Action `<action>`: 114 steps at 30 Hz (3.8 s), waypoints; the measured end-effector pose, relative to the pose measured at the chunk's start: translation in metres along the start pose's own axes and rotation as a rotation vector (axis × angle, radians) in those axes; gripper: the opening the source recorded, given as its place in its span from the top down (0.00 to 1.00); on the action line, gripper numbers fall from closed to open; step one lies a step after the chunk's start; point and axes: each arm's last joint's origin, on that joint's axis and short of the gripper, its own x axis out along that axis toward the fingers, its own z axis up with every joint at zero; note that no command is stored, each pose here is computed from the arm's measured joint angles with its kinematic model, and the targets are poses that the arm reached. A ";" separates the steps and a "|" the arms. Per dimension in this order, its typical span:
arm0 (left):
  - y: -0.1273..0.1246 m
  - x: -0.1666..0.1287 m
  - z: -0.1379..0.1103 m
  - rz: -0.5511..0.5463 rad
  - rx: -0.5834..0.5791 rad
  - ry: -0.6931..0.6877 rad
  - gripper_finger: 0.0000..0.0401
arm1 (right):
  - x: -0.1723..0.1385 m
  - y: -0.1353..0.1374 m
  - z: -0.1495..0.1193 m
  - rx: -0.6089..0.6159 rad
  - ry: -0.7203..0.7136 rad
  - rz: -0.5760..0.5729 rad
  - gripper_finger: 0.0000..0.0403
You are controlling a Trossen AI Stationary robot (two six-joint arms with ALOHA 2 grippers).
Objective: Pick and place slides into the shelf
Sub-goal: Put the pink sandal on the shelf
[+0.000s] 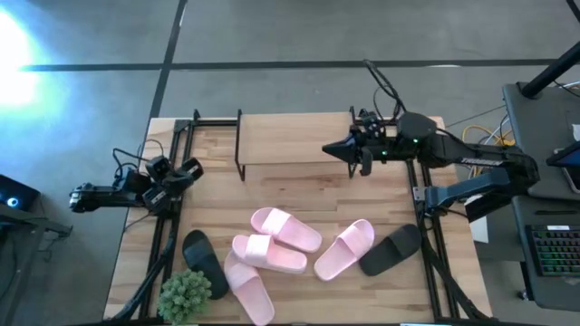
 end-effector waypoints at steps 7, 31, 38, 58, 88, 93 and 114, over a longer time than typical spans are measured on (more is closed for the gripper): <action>0.001 0.000 0.002 0.057 -0.002 -0.054 1.00 | 0.025 0.002 -0.004 -0.001 0.299 -0.097 0.96; 0.001 0.000 0.002 0.059 0.010 -0.050 1.00 | 0.050 0.031 -0.102 -0.131 1.004 -0.982 0.53; 0.002 0.000 0.002 0.061 0.054 -0.047 1.00 | 0.064 0.035 -0.146 -0.210 1.067 -1.038 0.52; 0.006 0.000 -0.004 0.099 0.049 0.018 1.00 | 0.104 -0.001 -0.284 0.054 1.262 -1.445 0.52; 0.007 0.000 -0.002 0.150 0.001 -0.026 1.00 | 0.075 -0.042 -0.313 -0.292 1.133 -1.644 0.73; 0.007 0.000 -0.002 0.150 0.000 -0.027 1.00 | 0.076 -0.043 -0.312 -0.384 1.084 -1.619 0.95; 0.007 0.000 -0.002 0.150 0.015 -0.026 1.00 | 0.047 0.039 -0.145 -0.579 0.333 -1.098 0.97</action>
